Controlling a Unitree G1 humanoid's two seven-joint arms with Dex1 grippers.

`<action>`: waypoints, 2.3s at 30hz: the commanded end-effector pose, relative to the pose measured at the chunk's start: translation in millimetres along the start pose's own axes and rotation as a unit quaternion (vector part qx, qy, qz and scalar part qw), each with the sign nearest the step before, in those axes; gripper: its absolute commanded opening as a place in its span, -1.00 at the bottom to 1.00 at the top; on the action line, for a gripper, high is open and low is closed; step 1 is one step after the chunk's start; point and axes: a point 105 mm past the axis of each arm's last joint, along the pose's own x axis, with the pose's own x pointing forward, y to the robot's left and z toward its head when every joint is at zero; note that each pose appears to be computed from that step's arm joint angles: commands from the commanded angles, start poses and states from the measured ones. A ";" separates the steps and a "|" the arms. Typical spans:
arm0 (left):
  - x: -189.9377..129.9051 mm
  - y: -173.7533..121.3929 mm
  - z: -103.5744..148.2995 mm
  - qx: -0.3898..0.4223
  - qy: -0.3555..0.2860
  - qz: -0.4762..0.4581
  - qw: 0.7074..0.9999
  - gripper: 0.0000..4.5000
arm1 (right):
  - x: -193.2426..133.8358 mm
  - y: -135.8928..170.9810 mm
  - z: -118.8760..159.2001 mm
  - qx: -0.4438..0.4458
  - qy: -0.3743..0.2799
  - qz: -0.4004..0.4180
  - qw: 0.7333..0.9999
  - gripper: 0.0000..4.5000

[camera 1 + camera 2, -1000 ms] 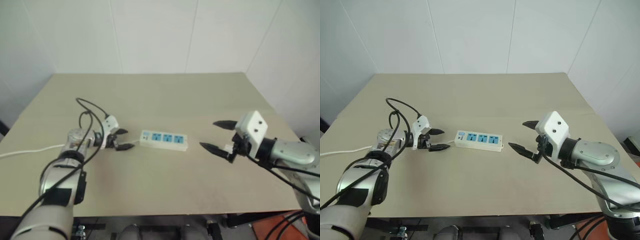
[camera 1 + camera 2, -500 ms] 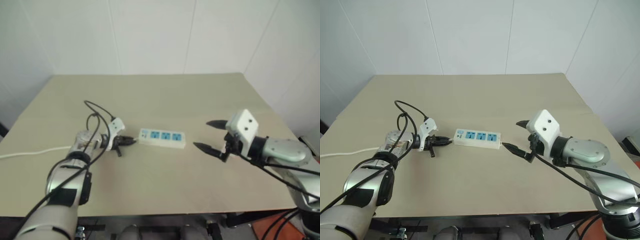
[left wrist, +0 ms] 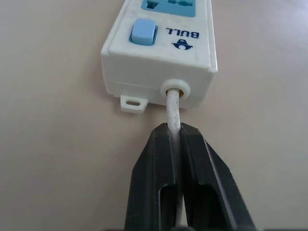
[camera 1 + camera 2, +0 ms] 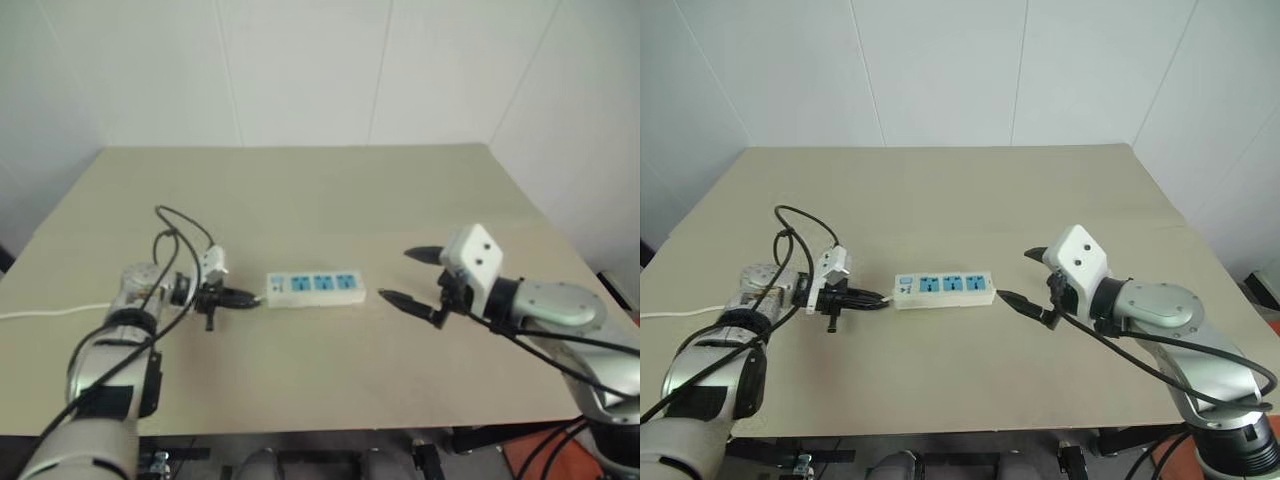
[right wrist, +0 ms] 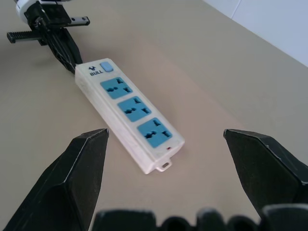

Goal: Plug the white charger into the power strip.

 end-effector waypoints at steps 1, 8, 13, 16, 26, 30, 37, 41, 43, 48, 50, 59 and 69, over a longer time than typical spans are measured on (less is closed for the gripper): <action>-12.7 -11.5 17.7 0.013 -0.017 -0.013 1.000 -0.99 | 3.3 -0.3 4.9 -0.009 -0.012 -0.002 1.000 1.00; -2.6 -70.8 29.8 -0.040 -0.013 -0.011 0.999 -0.99 | 12.0 2.1 1.8 -0.002 -0.017 0.016 1.000 1.00; 5.1 -74.5 18.1 -0.080 0.011 0.041 0.996 -0.99 | 15.6 0.7 0.3 0.000 -0.019 0.020 1.000 1.00; 10.0 -72.6 5.9 -0.079 0.034 0.060 0.994 -0.72 | 16.7 1.1 0.3 0.001 -0.020 0.021 1.000 1.00; -3.2 -84.6 23.1 -0.064 -0.012 -0.003 0.998 0.68 | 8.0 -0.7 -0.4 0.005 -0.022 0.005 1.000 1.00; -37.7 -72.8 25.1 -0.045 -0.003 0.008 0.999 0.99 | 5.2 -2.6 0.1 0.002 -0.022 0.000 1.000 1.00; -48.2 -55.7 23.7 0.012 -0.093 0.031 0.995 0.99 | -1.5 -2.8 7.1 0.001 -0.036 -0.005 0.999 1.00; -29.5 -55.9 26.2 0.040 -0.216 0.022 0.975 0.99 | -3.4 -7.0 8.4 -0.002 -0.035 -0.015 0.999 1.00; -21.3 -56.8 22.2 0.038 -0.237 0.012 0.971 0.99 | -4.1 -7.1 9.9 -0.002 -0.037 -0.016 0.999 1.00; 8.1 -52.0 16.9 0.044 -0.238 -0.010 0.970 0.99 | -4.7 -8.5 10.9 -0.009 -0.033 -0.016 0.999 1.00; 17.3 -50.4 20.6 0.053 -0.241 -0.020 0.969 0.99 | -6.2 -9.6 13.5 -0.011 -0.033 -0.017 0.999 1.00; 47.8 -53.7 24.5 0.082 -0.223 -0.067 0.969 0.99 | -11.6 -10.8 13.8 -0.014 -0.022 -0.024 0.999 1.00; 57.4 -56.7 8.1 0.094 -0.208 -0.057 0.972 0.99 | -14.2 -11.4 13.0 -0.012 -0.017 -0.032 0.999 1.00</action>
